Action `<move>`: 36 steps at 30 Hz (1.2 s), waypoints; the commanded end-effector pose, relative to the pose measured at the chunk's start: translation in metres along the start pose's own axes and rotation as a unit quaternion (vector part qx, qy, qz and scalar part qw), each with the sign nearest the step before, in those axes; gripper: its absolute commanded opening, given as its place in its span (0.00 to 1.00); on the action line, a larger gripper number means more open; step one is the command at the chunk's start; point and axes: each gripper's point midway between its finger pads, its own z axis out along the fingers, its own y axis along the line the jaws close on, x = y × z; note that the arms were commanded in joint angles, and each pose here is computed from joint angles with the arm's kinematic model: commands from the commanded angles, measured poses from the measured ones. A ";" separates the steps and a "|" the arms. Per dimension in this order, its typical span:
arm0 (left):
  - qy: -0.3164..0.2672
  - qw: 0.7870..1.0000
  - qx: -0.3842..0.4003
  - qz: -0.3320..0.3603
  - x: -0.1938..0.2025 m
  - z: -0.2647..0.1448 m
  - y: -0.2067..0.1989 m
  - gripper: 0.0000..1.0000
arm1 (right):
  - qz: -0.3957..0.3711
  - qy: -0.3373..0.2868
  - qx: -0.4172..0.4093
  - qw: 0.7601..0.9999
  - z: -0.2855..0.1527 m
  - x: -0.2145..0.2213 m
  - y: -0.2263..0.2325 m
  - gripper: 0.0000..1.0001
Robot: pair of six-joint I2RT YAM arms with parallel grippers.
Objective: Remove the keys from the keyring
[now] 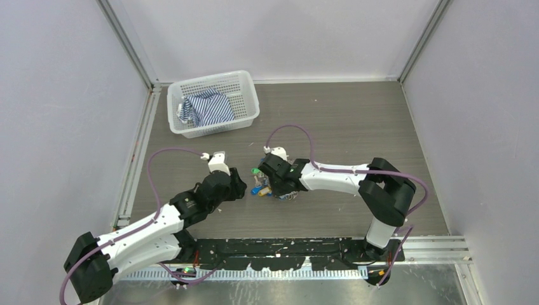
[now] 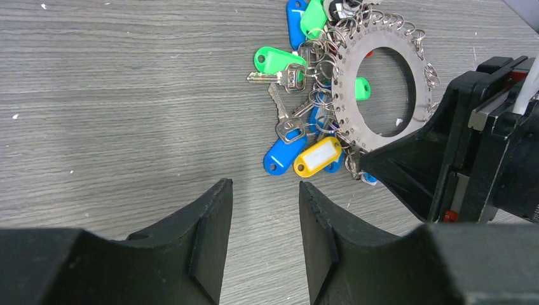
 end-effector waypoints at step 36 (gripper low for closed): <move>-0.044 0.939 0.325 0.105 0.009 0.000 -0.135 0.39 | 0.071 -0.047 -0.113 0.990 -0.105 -0.077 -0.006 0.01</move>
